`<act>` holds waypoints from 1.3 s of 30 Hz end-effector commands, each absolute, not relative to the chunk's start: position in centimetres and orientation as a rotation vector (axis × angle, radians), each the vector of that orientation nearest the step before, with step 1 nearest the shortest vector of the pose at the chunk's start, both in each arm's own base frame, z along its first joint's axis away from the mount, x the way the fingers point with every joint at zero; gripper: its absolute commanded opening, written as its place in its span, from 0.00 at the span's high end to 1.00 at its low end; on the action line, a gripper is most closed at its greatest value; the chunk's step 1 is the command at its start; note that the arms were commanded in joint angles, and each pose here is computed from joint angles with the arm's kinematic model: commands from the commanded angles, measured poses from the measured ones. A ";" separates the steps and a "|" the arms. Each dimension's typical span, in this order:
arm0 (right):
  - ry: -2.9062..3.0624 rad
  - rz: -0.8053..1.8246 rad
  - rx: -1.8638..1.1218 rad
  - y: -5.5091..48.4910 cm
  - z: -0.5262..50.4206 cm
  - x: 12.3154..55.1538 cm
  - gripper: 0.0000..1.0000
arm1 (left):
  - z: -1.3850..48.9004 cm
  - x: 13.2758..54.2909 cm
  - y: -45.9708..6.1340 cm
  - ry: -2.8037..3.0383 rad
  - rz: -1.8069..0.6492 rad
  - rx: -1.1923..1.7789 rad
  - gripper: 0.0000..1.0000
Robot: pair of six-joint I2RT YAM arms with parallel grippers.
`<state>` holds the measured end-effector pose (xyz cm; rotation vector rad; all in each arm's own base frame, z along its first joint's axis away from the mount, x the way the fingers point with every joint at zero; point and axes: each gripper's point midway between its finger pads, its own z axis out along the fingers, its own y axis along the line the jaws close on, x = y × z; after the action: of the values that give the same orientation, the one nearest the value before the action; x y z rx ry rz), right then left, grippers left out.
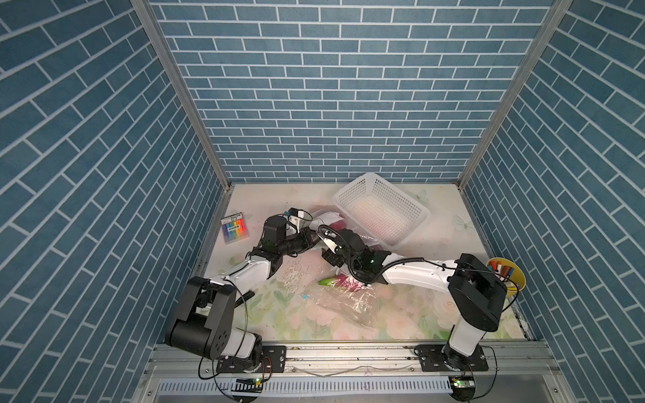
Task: Open the zip-top bag and take out the dragon fruit
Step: Pick up the zipper food storage bag at the center of the board.
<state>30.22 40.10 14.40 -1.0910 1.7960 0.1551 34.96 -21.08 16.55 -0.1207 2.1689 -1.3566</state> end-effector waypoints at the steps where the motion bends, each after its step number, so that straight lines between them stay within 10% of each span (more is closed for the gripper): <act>1: 1.773 0.100 -1.121 40.2 13.3 30.5 0.18 | 17.5 35.6 -21.2 2.144 -1.382 -0.097 1.00; 9: 1.735 -0.002 -1.090 40.5 13.3 32.6 0.13 | 17.2 35.1 -21.2 2.158 -1.402 -0.097 1.00; 19: 1.769 0.148 -1.101 40.7 15.9 31.1 0.72 | 16.7 35.6 -20.3 2.150 -1.339 -0.128 1.00; 32: 1.994 0.429 -1.088 40.2 19.5 30.5 0.94 | 25.6 39.9 -14.1 1.844 -1.059 -0.112 0.31; 39: 2.029 0.688 -0.974 39.2 24.8 32.3 0.94 | 30.9 36.3 -12.8 1.543 -0.983 0.077 0.33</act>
<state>33.45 39.19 21.22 -1.0093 2.0158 0.5119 37.66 -12.89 29.43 -0.0341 1.6745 -1.0223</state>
